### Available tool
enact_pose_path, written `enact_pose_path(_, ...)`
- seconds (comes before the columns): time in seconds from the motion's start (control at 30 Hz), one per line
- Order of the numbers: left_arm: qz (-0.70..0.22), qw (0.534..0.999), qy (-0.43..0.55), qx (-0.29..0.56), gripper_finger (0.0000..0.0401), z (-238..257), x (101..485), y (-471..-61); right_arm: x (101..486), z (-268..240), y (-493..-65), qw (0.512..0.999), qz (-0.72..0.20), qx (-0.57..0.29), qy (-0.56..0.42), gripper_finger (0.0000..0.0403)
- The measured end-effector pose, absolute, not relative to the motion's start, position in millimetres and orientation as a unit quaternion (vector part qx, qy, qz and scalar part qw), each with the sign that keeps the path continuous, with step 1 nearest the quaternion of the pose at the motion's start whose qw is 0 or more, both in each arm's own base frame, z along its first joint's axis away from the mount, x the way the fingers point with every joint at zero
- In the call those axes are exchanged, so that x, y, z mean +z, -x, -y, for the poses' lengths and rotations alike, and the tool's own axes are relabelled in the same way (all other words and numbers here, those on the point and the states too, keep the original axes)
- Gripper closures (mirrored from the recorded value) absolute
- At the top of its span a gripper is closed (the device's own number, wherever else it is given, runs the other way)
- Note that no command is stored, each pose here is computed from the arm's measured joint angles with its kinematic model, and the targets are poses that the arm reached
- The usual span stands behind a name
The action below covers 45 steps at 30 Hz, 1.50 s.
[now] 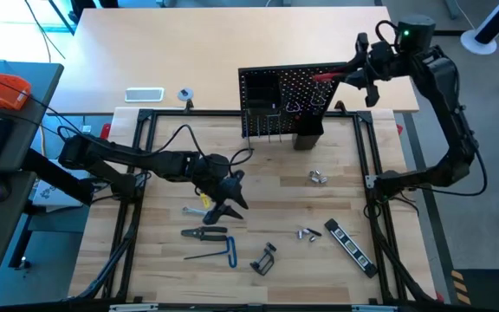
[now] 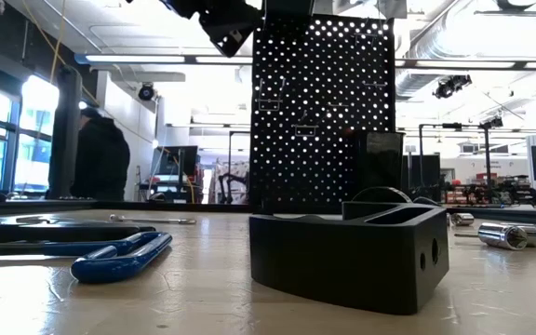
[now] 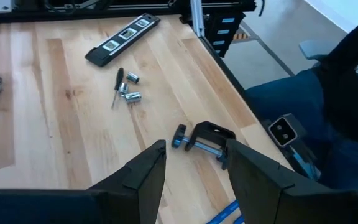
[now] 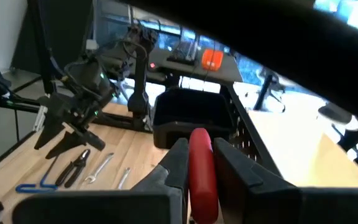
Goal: Hang tools onto peg board
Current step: Hang the red allen wrench on the peg board
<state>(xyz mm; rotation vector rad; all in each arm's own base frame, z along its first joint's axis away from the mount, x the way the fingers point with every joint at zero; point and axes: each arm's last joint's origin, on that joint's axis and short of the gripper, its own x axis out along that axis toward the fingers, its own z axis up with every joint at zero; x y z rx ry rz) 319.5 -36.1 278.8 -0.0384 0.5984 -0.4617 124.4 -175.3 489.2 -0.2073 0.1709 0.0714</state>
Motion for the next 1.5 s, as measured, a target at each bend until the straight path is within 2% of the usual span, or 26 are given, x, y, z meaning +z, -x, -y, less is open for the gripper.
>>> enact_pose_path(0.23, -0.286, 0.932, 0.009, -0.223, 0.0240, 36, 279, -320, 486, 182, -124, 0.991, -0.085, 0.034, 0.097, 0.0361)
enact_pose_path(0.47, -0.288, 0.933, 0.007, -0.217, 0.0240, 36, 279, -320, 454, 196, -130, 0.993, -0.082, 0.033, 0.074, 0.0361)
enact_pose_path(0.7, -0.292, 0.932, 0.008, -0.216, 0.0240, 35, 279, -320, 443, 179, -120, 0.992, -0.041, 0.022, 0.117, 0.0361)
enact_pose_path(0.93, -0.286, 0.935, 0.006, -0.210, 0.0240, 31, 279, -321, 418, 179, -116, 0.994, -0.014, 0.009, 0.108, 0.0361)
enact_pose_path(1.1, -0.289, 0.935, 0.017, -0.203, 0.0240, 29, 279, -321, 415, 185, -119, 0.994, 0.011, 0.015, 0.109, 0.0361)
enact_pose_path(1.5, -0.290, 0.934, 0.017, -0.207, 0.0240, 31, 279, -321, 410, 191, -121, 0.995, 0.004, 0.001, 0.099, 0.0361)
